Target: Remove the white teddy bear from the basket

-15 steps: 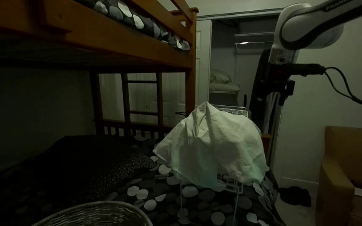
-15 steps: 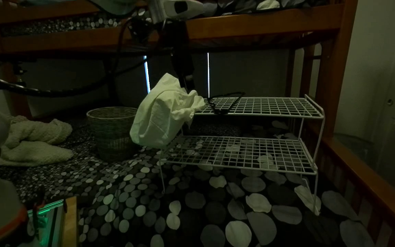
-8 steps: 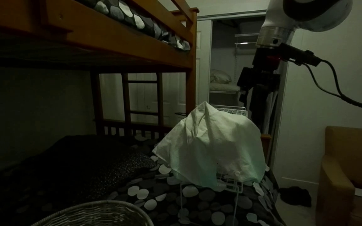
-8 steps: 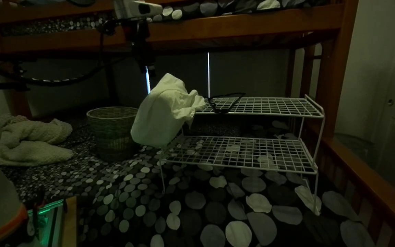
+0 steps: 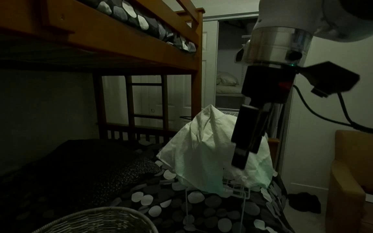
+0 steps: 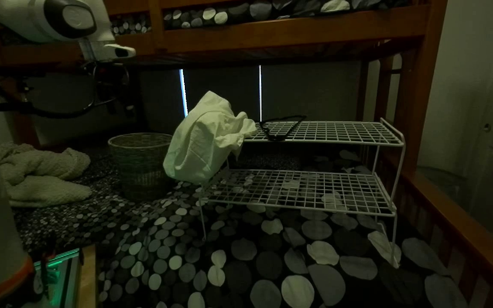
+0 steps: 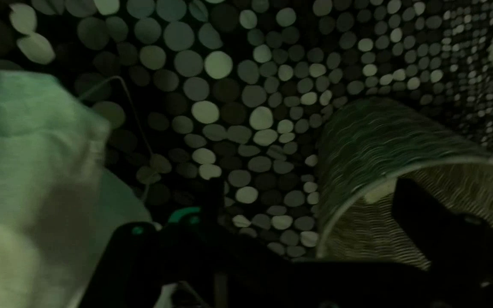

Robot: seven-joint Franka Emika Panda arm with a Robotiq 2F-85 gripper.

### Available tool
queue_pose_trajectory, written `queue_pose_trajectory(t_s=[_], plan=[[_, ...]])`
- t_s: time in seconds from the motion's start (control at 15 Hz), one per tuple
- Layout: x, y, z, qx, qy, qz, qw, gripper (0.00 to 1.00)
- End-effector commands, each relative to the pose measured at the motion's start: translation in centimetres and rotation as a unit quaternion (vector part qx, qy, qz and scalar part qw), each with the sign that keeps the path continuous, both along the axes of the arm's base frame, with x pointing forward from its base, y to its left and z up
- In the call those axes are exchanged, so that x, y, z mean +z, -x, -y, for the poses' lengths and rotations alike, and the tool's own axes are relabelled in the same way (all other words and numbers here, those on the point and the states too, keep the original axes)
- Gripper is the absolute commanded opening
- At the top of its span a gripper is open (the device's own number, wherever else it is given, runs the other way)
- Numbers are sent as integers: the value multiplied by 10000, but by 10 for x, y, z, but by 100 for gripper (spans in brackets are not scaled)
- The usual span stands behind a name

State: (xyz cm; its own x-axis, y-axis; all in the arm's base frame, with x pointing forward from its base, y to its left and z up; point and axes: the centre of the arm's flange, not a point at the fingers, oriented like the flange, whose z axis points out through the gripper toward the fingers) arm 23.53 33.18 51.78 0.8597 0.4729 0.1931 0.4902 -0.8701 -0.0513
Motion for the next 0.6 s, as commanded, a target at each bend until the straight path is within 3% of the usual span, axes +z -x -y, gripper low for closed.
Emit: queue_pose_trajectory(t_s=[0.0,0.13,0.33,0.53], plan=[[-10,13,-20,267,-3,80,9996,100],[-25,23,-40,522,9,71,9986,100],[-30,14,-40,545,-3,-5,9985,100],[-49,-18,-80,966,-648,49,9932,100]])
